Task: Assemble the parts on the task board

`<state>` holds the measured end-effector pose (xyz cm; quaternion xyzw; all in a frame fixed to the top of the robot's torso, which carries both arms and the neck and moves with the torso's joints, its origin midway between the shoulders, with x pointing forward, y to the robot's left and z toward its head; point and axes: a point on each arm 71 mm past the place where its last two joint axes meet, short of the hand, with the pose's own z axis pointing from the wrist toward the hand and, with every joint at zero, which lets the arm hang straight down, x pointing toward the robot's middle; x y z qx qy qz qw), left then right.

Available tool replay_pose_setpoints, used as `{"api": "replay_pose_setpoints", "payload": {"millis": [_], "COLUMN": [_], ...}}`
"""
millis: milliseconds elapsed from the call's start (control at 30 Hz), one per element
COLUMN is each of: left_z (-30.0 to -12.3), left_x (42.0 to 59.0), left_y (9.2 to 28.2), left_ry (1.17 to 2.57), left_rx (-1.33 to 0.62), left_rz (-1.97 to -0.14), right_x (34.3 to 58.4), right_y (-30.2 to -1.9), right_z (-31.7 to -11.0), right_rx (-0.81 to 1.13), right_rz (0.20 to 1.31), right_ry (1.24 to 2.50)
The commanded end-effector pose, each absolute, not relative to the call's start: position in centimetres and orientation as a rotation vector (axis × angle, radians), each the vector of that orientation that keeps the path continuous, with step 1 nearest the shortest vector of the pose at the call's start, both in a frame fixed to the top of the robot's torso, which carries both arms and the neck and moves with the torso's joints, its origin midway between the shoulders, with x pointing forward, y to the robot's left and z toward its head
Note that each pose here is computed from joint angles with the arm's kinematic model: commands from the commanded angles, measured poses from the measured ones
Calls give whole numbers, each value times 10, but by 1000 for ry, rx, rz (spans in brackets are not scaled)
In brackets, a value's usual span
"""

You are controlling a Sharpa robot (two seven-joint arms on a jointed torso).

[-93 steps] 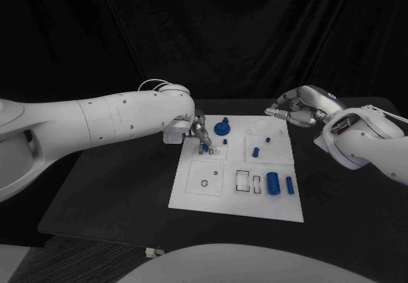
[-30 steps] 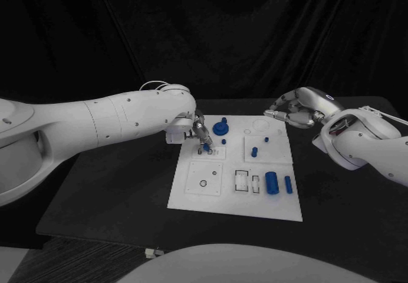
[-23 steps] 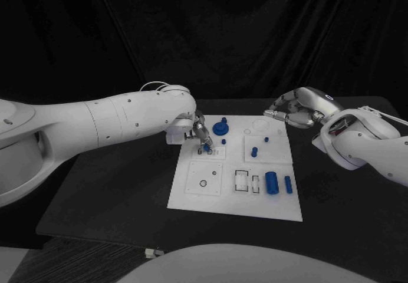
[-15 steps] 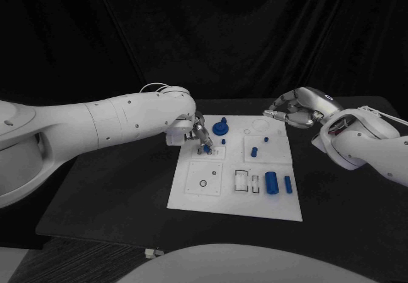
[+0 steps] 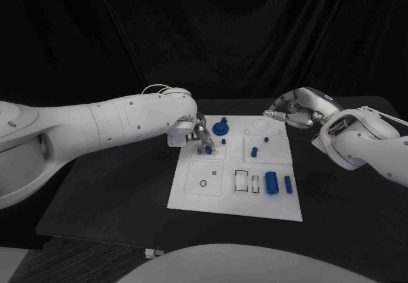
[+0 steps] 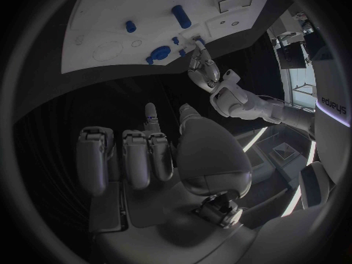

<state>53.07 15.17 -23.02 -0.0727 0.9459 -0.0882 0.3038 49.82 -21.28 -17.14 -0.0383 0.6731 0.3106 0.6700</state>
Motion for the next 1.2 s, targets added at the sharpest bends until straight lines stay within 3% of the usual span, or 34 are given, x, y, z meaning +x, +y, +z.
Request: {"api": "replay_pose_setpoints", "payload": {"millis": [33,1200], "left_z": [-232,-235], "left_x": [530,530], "left_y": [150,153], "left_ry": [2502,2517], "left_rx": [-194,-200], "left_rz": [-265,-239], "right_x": [498,498], "right_y": [-213,-214], "right_z": [-173,-174], "right_rx": [-81,-82], "right_rz": [694,692], "right_ry": [1522,1529]}}
